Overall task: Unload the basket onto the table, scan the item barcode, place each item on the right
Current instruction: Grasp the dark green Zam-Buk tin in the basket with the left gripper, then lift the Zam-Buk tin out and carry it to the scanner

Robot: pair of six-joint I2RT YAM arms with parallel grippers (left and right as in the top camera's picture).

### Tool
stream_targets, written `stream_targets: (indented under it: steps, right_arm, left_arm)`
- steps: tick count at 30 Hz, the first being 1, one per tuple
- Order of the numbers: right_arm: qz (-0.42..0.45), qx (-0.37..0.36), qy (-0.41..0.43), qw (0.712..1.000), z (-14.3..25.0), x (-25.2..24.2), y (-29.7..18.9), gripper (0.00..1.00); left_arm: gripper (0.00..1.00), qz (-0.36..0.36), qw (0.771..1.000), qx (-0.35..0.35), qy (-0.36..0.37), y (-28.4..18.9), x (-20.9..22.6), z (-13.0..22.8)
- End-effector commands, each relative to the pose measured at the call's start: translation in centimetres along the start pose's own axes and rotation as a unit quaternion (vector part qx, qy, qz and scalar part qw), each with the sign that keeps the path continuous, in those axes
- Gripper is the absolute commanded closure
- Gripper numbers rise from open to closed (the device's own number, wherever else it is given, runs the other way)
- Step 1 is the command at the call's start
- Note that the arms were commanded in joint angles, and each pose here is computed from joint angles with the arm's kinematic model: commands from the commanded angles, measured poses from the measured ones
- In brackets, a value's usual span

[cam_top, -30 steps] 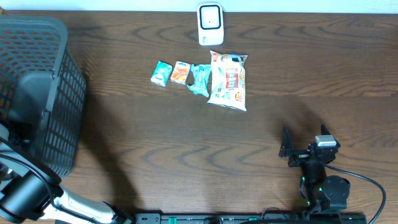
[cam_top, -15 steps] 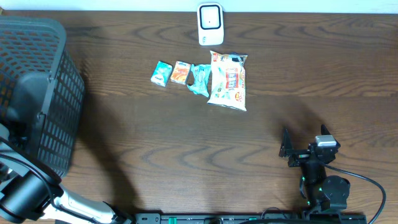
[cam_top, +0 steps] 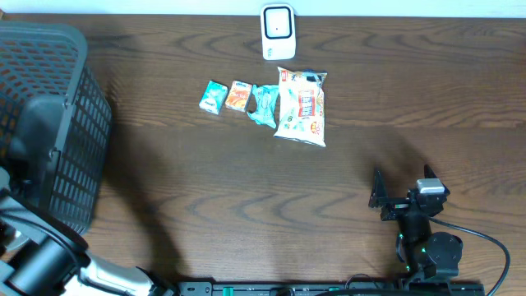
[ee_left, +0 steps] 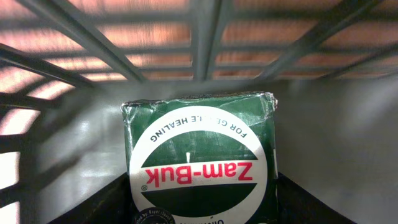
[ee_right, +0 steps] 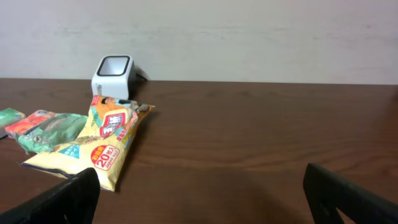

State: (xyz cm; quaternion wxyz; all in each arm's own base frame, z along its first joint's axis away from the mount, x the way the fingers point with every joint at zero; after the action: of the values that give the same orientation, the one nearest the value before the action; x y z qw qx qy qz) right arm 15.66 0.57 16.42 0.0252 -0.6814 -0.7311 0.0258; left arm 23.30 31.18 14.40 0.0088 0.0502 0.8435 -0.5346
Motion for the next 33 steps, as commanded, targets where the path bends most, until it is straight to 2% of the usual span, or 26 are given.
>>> stream_targets:
  steps: [1,8,13,23,26,33]
  right_arm:
    - [-0.004,0.000,-0.004,1.000,0.0,0.1,0.0,0.01]
    - [-0.004,0.000,-0.004,1.000,0.0,0.1,0.0,0.01]
    - [-0.004,0.000,-0.004,1.000,0.0,0.1,0.0,0.01]
    - [-0.004,0.000,-0.004,1.000,0.0,0.1,0.0,0.01]
    - [-0.004,0.000,-0.004,1.000,0.0,0.1,0.0,0.01]
    - [-0.004,0.000,-0.004,1.000,0.0,0.1,0.0,0.01]
  left_arm:
    - [0.34,0.056,0.998,-0.033,-0.008,-4.5,-0.5,-0.9]
    - [0.35,0.212,0.977,-0.036,0.013,-11.5,-2.6,-0.2]
    - [0.35,0.331,0.941,-0.052,0.052,-17.3,-4.6,1.2]
    - [0.35,0.463,0.867,-0.162,0.085,-28.1,-4.9,3.2]
    - [0.34,0.492,0.852,-0.157,0.086,-30.1,-4.8,4.5]
    - [0.35,0.550,0.811,-0.090,0.178,-32.1,-8.4,10.5]
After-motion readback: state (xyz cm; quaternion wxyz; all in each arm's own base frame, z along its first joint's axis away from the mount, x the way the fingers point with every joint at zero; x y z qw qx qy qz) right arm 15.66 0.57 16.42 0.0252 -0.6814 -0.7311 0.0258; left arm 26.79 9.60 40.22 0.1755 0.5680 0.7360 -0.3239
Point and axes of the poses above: each gripper's point midway between its finger pads, its own y axis out along the fingers, its own x axis along the line the jaws close on, z = x × y, the point moved 9 cm from there along -y, back along the fingers, and after that the axes turned 1 degree about -y, right-handed, at the moved point
